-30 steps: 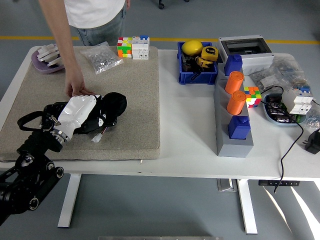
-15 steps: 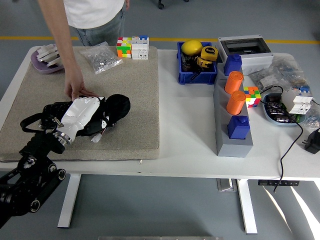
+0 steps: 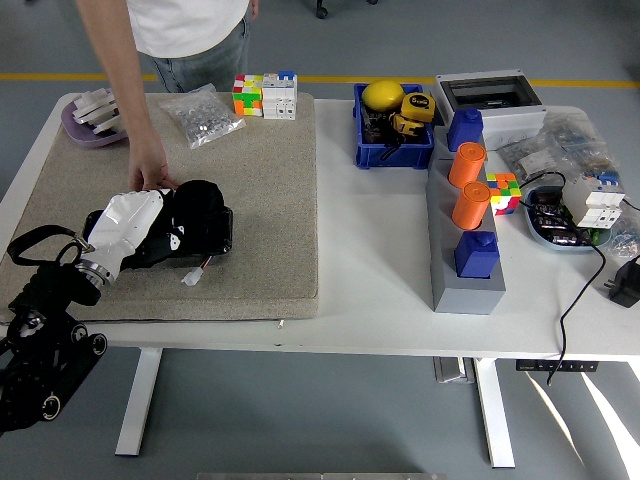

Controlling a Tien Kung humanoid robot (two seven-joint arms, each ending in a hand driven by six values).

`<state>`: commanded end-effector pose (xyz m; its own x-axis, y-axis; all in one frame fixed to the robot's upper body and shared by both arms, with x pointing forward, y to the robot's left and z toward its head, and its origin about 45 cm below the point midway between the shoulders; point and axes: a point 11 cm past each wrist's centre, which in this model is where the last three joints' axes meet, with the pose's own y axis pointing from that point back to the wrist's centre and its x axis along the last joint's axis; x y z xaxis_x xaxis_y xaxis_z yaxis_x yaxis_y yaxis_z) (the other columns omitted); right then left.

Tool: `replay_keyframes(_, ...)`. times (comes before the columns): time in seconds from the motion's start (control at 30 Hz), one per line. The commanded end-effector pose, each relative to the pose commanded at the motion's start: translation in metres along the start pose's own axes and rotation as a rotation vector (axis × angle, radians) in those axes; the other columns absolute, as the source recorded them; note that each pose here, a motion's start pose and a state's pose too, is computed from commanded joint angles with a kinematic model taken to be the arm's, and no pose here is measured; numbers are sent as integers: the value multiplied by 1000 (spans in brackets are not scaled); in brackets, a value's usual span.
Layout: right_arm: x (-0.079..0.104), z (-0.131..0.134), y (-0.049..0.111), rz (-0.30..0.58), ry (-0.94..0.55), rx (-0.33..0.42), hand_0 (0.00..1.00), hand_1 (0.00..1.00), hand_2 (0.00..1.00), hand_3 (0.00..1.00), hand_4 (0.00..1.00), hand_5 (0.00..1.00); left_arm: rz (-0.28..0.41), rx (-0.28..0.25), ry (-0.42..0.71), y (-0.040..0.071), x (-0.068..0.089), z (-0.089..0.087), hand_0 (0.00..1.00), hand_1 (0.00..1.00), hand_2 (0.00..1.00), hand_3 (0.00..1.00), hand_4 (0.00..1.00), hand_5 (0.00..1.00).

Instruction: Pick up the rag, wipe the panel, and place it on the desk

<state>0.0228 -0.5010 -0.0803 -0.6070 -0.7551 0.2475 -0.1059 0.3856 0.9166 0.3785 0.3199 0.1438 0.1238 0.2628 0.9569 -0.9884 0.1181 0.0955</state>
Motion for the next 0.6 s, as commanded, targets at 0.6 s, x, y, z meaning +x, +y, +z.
replay_keyframes(0.6,-1,-1,0,-5,-2,10,758,642,691,602,998,539,39,117,-17,14,16,-46,265,164,574,374,2,2)
